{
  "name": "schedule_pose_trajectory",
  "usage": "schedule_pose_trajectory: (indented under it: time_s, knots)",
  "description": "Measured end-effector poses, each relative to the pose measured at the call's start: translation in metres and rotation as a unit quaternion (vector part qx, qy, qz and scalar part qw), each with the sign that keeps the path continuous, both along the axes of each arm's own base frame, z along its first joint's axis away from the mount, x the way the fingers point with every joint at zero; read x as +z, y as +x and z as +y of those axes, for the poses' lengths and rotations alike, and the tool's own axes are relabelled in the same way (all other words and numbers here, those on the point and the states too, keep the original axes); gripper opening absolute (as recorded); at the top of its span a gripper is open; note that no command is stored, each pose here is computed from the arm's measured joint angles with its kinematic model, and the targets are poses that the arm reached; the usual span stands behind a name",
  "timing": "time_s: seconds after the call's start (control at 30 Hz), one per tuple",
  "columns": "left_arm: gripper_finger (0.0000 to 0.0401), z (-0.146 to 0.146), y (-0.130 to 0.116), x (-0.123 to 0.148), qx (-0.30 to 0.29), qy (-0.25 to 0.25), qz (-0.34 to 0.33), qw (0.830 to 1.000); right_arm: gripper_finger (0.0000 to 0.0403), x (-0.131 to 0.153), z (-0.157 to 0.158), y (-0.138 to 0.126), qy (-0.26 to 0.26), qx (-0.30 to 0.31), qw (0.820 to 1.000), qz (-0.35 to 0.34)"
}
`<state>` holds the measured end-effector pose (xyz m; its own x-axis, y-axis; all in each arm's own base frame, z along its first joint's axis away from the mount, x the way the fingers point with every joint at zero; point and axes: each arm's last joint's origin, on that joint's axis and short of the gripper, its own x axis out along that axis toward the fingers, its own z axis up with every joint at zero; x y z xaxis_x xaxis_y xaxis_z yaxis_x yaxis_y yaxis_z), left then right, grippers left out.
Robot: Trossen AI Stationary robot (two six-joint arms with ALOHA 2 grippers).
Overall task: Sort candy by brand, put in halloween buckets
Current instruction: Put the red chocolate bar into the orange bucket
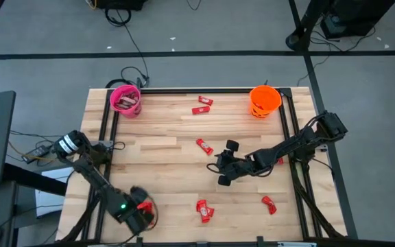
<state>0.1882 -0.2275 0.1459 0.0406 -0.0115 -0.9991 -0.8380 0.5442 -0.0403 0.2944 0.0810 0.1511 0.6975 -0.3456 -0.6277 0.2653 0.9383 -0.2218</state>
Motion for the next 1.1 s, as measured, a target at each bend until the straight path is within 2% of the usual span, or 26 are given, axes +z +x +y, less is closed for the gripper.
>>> schedule_pose_trajectory:
  time_s: [0.2,0.37,0.5,0.67,0.8,1.0,1.1]
  knots:
    - [0.0067,0.026,0.019,0.001,-0.013,0.071,-0.026,0.997,0.0169,0.002,-0.009,0.005,0.003,0.002,1.000,-0.011]
    - [0.0072,0.046,0.037,0.009,-0.045,0.110,-0.072,0.990,0.0169,0.009,-0.006,0.015,0.077,0.008,0.994,-0.076]
    - [0.0073,0.066,0.050,0.021,-0.061,0.150,-0.114,0.980,0.0169,0.012,0.002,0.023,0.119,0.055,0.984,-0.118]
    - [0.0073,0.083,0.067,0.039,-0.078,0.211,-0.196,0.954,0.0169,0.007,0.009,0.029,0.118,0.073,0.979,-0.148]
    - [0.0073,0.093,0.083,0.051,-0.109,0.255,-0.255,0.926,0.0169,0.006,0.011,0.032,0.102,0.087,0.979,-0.156]
    - [0.0074,0.109,0.108,0.068,-0.135,0.276,-0.326,0.894,0.0169,0.006,0.010,0.032,0.073,0.090,0.981,-0.153]
    - [0.0074,0.113,0.120,0.076,-0.151,0.289,-0.367,0.871,0.0169,0.005,0.010,0.031,0.067,0.094,0.983,-0.144]
